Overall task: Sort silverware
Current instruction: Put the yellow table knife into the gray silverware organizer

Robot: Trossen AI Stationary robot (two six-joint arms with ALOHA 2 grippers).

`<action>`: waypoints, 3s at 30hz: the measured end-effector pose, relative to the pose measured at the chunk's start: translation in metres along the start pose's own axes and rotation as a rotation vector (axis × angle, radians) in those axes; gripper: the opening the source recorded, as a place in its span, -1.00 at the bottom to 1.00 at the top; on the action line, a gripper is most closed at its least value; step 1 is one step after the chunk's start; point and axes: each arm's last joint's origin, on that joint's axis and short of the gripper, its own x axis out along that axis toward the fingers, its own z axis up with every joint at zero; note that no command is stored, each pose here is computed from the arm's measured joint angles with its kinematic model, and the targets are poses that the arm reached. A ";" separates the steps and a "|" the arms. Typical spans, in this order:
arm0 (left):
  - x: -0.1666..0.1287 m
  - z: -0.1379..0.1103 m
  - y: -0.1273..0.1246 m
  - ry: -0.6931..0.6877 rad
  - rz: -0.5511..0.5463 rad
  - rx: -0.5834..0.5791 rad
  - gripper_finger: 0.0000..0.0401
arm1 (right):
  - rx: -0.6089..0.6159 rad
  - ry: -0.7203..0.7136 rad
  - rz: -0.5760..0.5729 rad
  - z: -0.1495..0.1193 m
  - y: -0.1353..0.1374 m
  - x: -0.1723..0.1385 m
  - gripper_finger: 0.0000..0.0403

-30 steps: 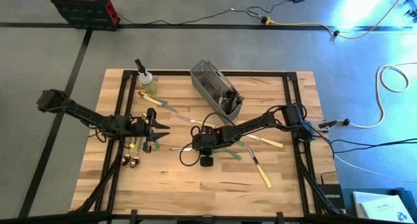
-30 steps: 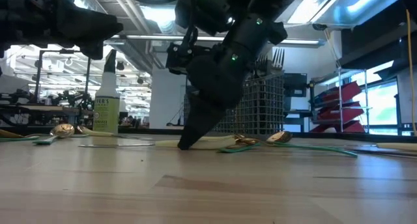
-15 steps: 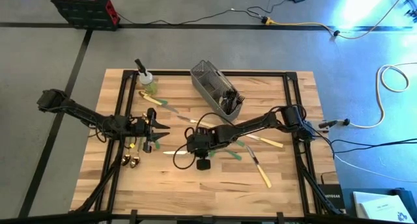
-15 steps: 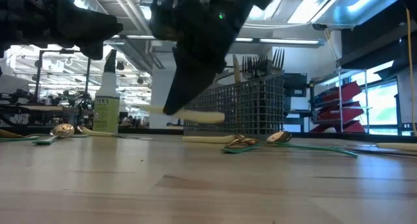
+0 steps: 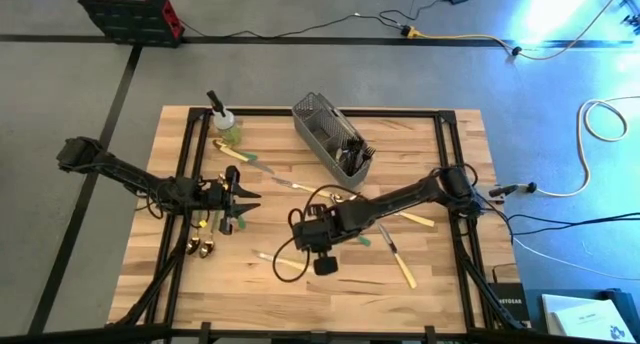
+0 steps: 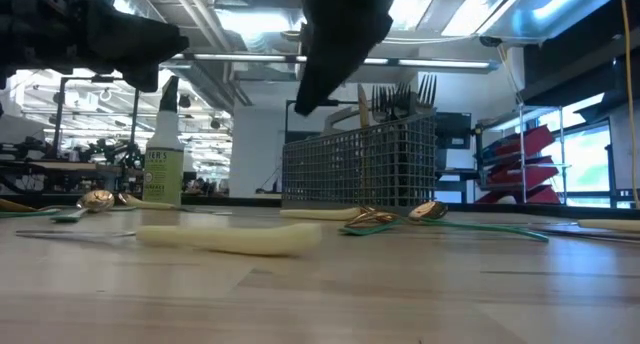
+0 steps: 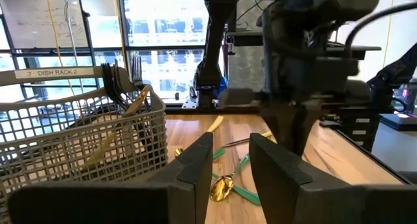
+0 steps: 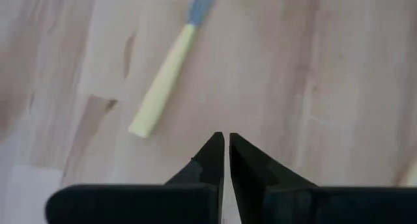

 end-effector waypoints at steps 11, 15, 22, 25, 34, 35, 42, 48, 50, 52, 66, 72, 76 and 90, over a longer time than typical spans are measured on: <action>0.000 0.000 0.000 0.004 0.000 0.001 -0.57 | 0.063 -0.045 -0.028 -0.009 0.031 0.025 -0.56; 0.000 -0.001 0.000 0.012 0.000 -0.016 -0.57 | 0.037 -0.124 -0.167 -0.023 0.054 0.037 -0.36; 0.000 -0.001 -0.002 0.013 -0.018 -0.036 -0.57 | 0.084 -0.359 -0.204 -0.042 0.087 0.057 -0.13; 0.000 -0.001 -0.002 0.015 -0.013 -0.012 -0.57 | 0.128 -0.462 -0.145 -0.051 0.096 0.066 -0.04; 0.000 -0.003 -0.002 0.027 -0.012 -0.050 -0.57 | 0.224 -0.708 -0.150 -0.088 0.124 0.076 0.28; 0.000 -0.003 -0.002 0.030 -0.017 -0.053 -0.57 | 0.231 -0.705 -0.157 -0.090 0.126 0.078 0.31; -0.001 -0.005 -0.002 0.050 -0.022 -0.048 -0.57 | 0.319 -0.670 -0.207 -0.102 0.116 0.115 0.60; -0.001 -0.005 -0.002 0.055 -0.022 -0.042 -0.57 | 0.365 -0.657 -0.202 -0.096 0.102 0.118 0.64; -0.001 -0.005 -0.002 0.056 -0.023 -0.044 -0.57 | 0.390 -0.637 -0.184 -0.096 0.095 0.124 0.64; -0.001 -0.006 -0.002 0.058 -0.023 -0.047 -0.57 | 0.406 -0.624 -0.157 -0.094 0.089 0.129 0.64; -0.001 -0.007 -0.002 0.066 -0.023 -0.038 -0.57 | 0.255 -0.561 -0.234 -0.103 0.085 0.148 -0.08; -0.001 -0.008 -0.002 0.079 -0.022 -0.048 -0.57 | 0.239 -0.562 -0.230 -0.103 0.085 0.149 -0.25; -0.001 -0.008 -0.002 0.079 -0.022 -0.048 -0.57 | 0.228 -0.566 -0.233 -0.103 0.085 0.149 -0.48; 0.000 0.024 -0.003 -0.193 -0.095 -0.187 -0.57 | 0.276 -0.625 -0.332 -0.094 0.081 0.125 -0.71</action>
